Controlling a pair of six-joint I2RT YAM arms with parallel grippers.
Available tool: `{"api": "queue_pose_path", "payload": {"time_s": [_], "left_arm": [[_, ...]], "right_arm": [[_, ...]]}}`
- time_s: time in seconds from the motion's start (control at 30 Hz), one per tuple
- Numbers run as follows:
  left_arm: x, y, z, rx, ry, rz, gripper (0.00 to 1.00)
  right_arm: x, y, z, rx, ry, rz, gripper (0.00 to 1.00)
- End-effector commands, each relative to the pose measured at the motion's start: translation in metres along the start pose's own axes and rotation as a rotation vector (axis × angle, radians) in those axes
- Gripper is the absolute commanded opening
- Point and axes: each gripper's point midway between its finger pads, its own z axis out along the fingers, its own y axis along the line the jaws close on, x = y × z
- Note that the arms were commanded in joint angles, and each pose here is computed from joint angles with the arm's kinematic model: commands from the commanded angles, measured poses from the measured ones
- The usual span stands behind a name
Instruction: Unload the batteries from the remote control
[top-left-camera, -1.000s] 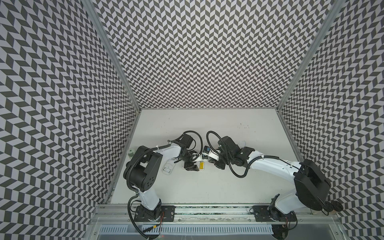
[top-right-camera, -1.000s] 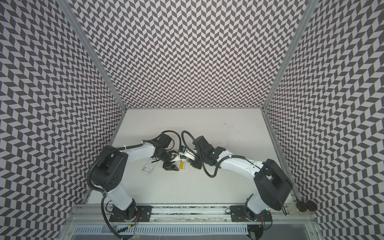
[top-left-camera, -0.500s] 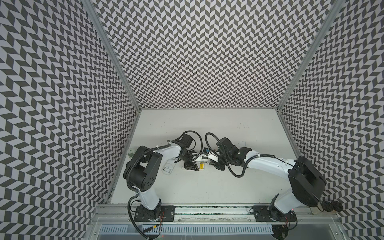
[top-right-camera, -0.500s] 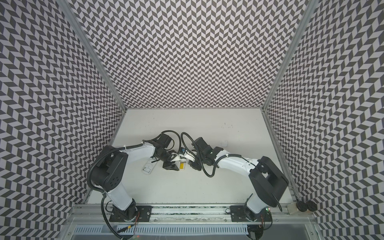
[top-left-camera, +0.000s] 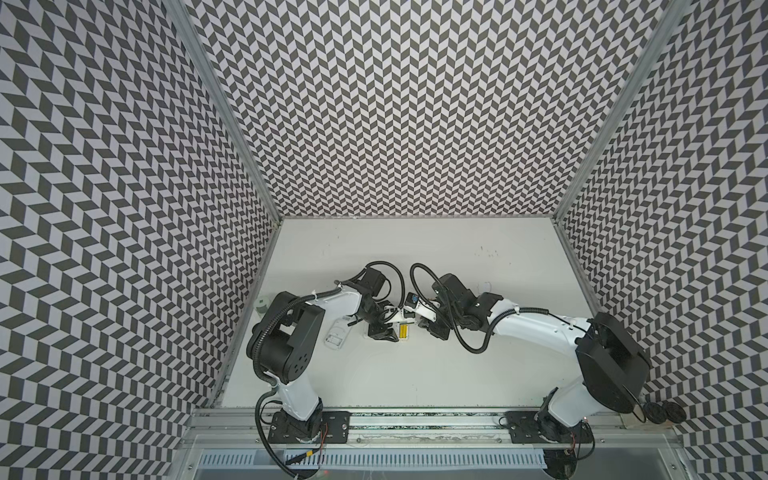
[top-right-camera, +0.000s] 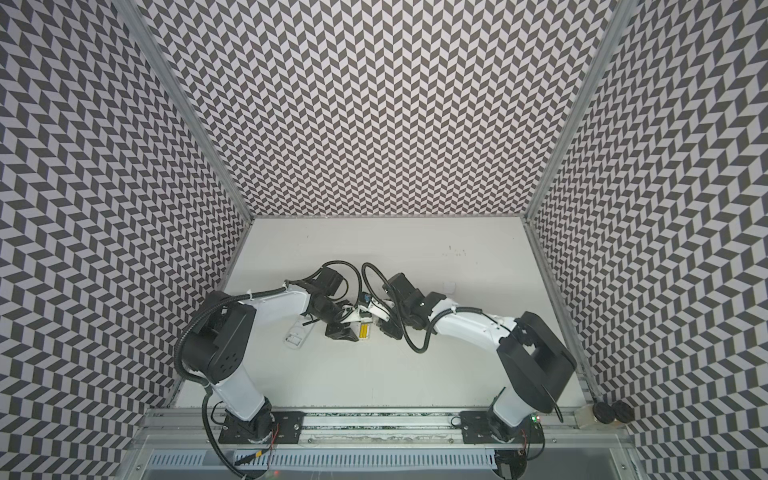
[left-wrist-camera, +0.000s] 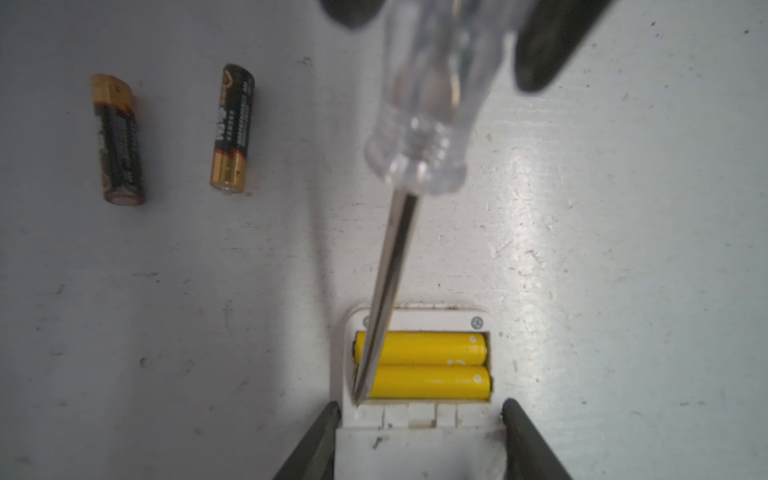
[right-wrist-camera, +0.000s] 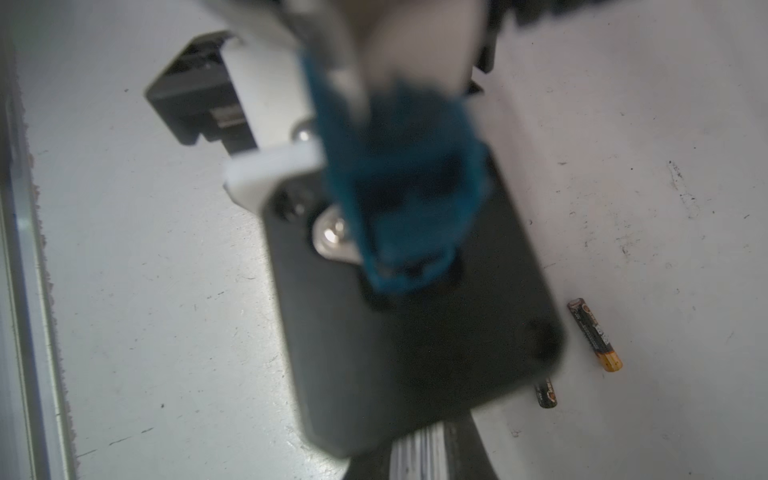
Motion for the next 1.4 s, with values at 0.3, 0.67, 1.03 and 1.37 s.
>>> {"api": "queue_pose_path", "payload": {"time_s": [0.3, 0.67, 1.03, 1.37], "left_arm": [[0.021, -0.025, 0.009, 0.081, 0.064, -0.049, 0.52], [0.019, -0.024, 0.008, 0.084, 0.062, -0.051, 0.51], [0.019, -0.026, 0.010, 0.088, 0.058, -0.047, 0.51], [0.018, -0.024, 0.008, 0.086, 0.057, -0.052, 0.51]], "right_arm": [[0.001, -0.010, -0.006, 0.054, -0.001, 0.015, 0.00], [0.002, -0.014, -0.011, 0.072, 0.004, 0.029, 0.00], [0.000, -0.013, -0.008, 0.053, -0.003, 0.035, 0.00], [-0.006, -0.003, -0.001, -0.023, -0.011, 0.014, 0.00]]}}
